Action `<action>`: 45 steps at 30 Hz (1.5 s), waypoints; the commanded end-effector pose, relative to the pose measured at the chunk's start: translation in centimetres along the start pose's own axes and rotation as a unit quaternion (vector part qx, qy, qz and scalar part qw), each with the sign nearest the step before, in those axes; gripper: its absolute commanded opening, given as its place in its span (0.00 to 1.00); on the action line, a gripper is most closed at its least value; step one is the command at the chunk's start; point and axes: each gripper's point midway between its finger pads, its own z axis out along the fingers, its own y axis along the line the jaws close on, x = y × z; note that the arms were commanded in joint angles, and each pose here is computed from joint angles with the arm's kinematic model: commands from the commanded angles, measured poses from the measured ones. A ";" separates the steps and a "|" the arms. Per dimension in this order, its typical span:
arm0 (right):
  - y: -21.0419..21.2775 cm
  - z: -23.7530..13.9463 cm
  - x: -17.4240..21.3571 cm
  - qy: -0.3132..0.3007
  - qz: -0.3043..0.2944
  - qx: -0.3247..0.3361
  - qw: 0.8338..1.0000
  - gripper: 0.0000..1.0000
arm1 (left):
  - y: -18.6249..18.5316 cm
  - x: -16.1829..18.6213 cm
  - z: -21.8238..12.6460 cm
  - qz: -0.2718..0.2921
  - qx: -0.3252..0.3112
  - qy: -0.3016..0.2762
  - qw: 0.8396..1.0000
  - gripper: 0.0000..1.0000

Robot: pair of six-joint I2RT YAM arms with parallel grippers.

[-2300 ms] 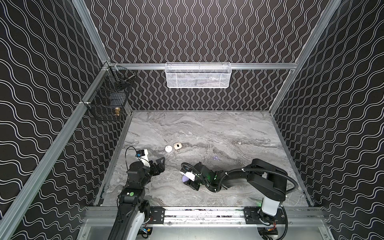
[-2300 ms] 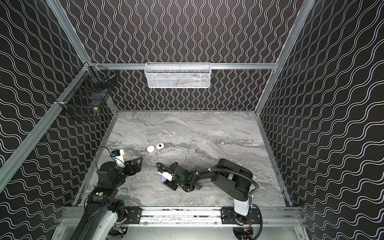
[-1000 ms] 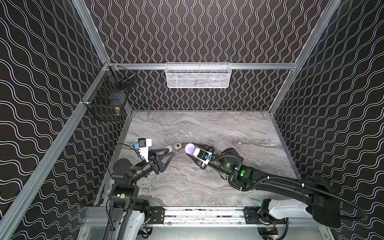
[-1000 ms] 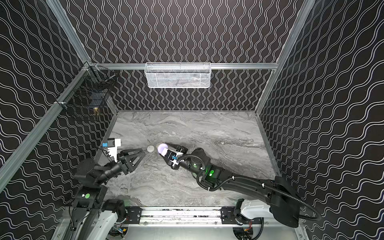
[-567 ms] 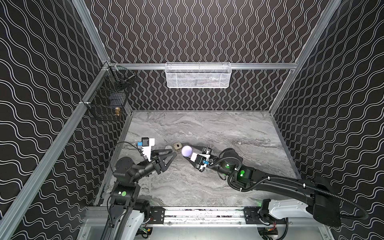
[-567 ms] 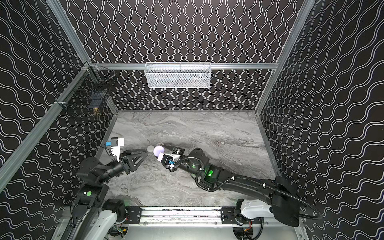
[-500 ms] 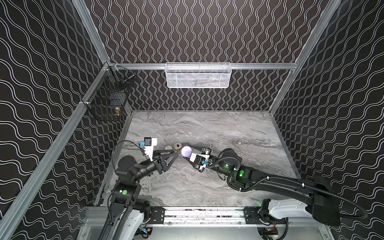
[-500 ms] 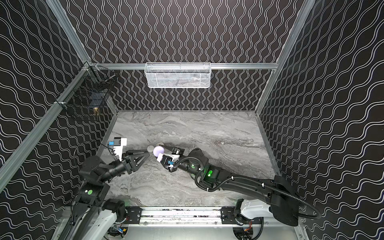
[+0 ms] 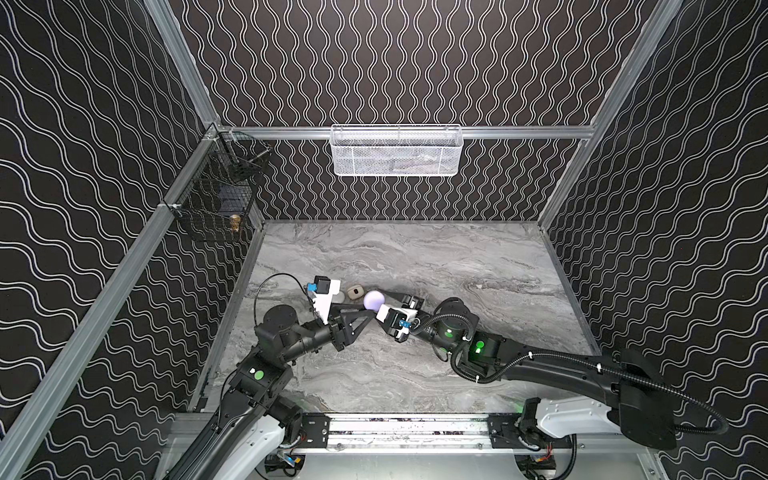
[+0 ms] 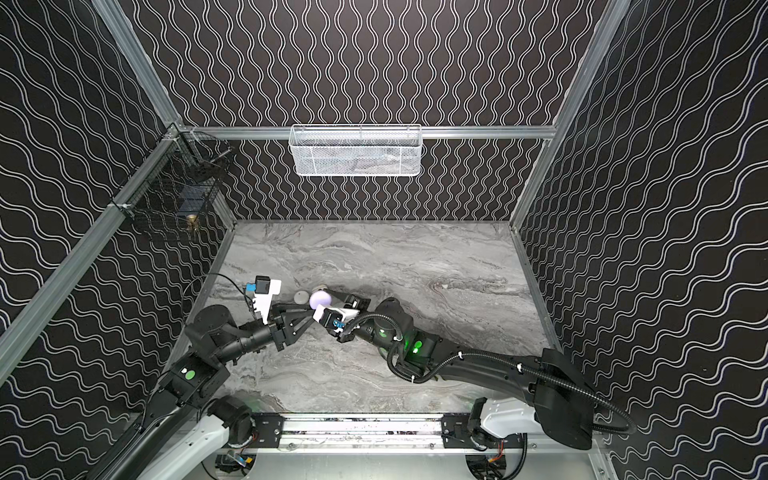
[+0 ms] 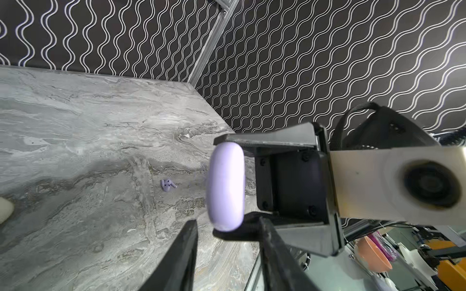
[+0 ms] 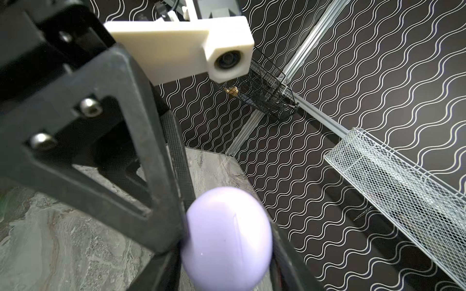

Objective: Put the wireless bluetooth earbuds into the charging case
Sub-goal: 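Lift the lavender case toward the left gripper while the left gripper reaches to meet it, then close the left gripper on the lavender case while the right gripper opens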

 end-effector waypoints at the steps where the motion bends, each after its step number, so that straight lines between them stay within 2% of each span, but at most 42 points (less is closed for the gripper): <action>1: -0.3 -0.4 -1.4 -0.032 -0.003 0.005 0.999 0.23 | -0.2 -0.9 -0.1 0.019 -0.002 -0.013 1.000 0.43; 8: 0.1 -0.5 -2.1 -0.044 0.002 -0.012 0.999 0.23 | -0.6 -1.1 0.0 0.021 0.007 -0.015 1.000 0.49; 20: 0.4 0.5 -2.5 -0.051 0.004 -0.016 0.999 0.23 | -1.0 -1.1 0.1 0.016 0.021 -0.017 1.000 0.42; 24: 0.4 0.7 -2.5 -0.050 0.002 -0.015 0.999 0.23 | -1.0 -1.1 0.1 0.018 0.021 -0.017 0.999 0.36; 30: 0.7 0.9 -2.6 -0.052 0.001 -0.021 0.998 0.23 | -0.9 -1.1 0.1 0.019 0.020 -0.017 0.999 0.35; 34: 0.7 1.1 -2.6 -0.052 -0.001 -0.020 0.998 0.23 | -0.9 -1.0 0.0 0.020 0.020 -0.018 0.999 0.27; 37: 0.7 1.1 -2.7 -0.054 -0.001 -0.021 0.998 0.25 | -0.9 -1.0 0.0 0.021 0.019 -0.020 0.999 0.14; 39: 0.7 0.9 -2.8 -0.058 0.002 -0.022 0.998 0.30 | -0.8 -0.9 0.1 0.020 0.020 -0.019 0.999 0.10; 40: 0.7 0.7 -2.9 -0.061 0.003 -0.023 0.998 0.35 | -0.9 -1.0 0.1 0.022 0.023 -0.020 0.999 0.08; 42: 0.7 0.2 -3.1 -0.068 0.009 -0.022 0.997 0.58 | -0.8 -0.9 0.4 0.021 0.027 -0.019 0.999 0.02; 45: 0.4 -0.8 -2.7 -0.063 0.024 -0.013 0.998 0.70 | -0.3 -0.9 0.8 0.042 0.025 -0.031 0.998 0.00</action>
